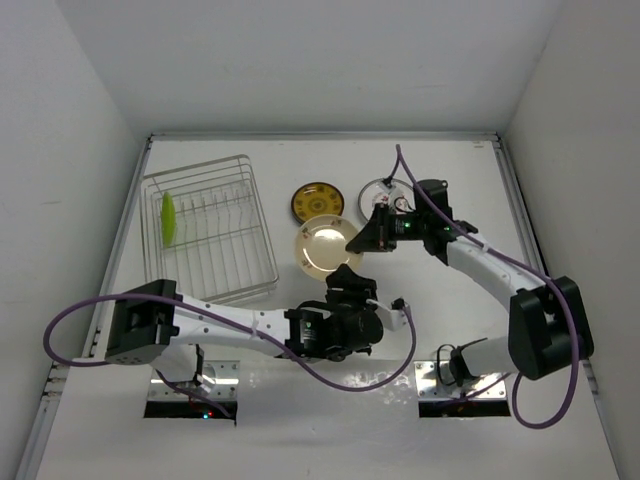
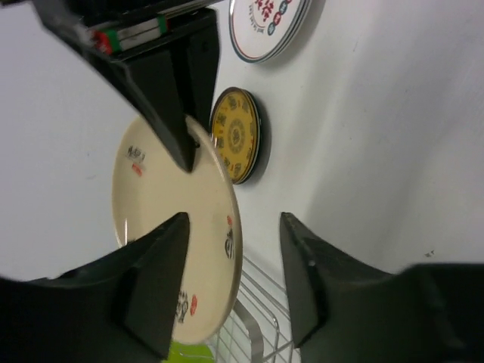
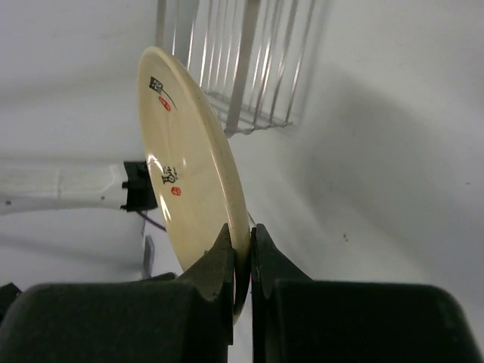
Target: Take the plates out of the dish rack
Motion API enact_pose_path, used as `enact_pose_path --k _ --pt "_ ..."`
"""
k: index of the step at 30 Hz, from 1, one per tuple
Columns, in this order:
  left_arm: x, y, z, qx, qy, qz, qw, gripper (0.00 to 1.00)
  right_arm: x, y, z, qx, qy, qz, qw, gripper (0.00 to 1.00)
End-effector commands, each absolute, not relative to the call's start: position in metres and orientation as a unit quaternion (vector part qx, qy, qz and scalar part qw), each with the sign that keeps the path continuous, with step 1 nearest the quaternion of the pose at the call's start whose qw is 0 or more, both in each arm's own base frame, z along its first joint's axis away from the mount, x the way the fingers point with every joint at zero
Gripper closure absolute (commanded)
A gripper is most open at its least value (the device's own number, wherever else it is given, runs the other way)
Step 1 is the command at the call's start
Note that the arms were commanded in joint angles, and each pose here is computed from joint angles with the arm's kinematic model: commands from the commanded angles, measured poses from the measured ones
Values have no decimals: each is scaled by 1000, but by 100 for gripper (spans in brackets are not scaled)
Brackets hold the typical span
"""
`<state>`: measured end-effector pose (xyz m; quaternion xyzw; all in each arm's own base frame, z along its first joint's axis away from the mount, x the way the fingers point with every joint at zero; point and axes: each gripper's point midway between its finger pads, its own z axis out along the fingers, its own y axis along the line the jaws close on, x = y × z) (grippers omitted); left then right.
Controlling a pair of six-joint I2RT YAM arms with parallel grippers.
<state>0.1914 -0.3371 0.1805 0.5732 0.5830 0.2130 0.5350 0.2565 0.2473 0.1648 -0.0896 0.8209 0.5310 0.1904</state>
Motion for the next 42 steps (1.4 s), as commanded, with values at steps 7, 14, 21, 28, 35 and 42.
enact_pose_path --k 7,14,21,28,35,42 --pt "189 -308 192 424 683 174 569 0 353 172 156 123 831 437 321 100" --pt "188 -262 218 288 743 152 585 0 411 160 122 176 845 391 320 100" --pt "237 -191 243 79 826 74 554 0 452 177 96 169 864 364 302 100" --pt "274 -121 257 -60 832 8 551 0 463 212 67 132 897 334 256 98" --pt "270 -92 250 -94 829 20 551 0 463 237 47 116 915 316 224 83" --pt "260 -68 258 -146 806 21 574 0 455 262 55 38 948 241 203 1"
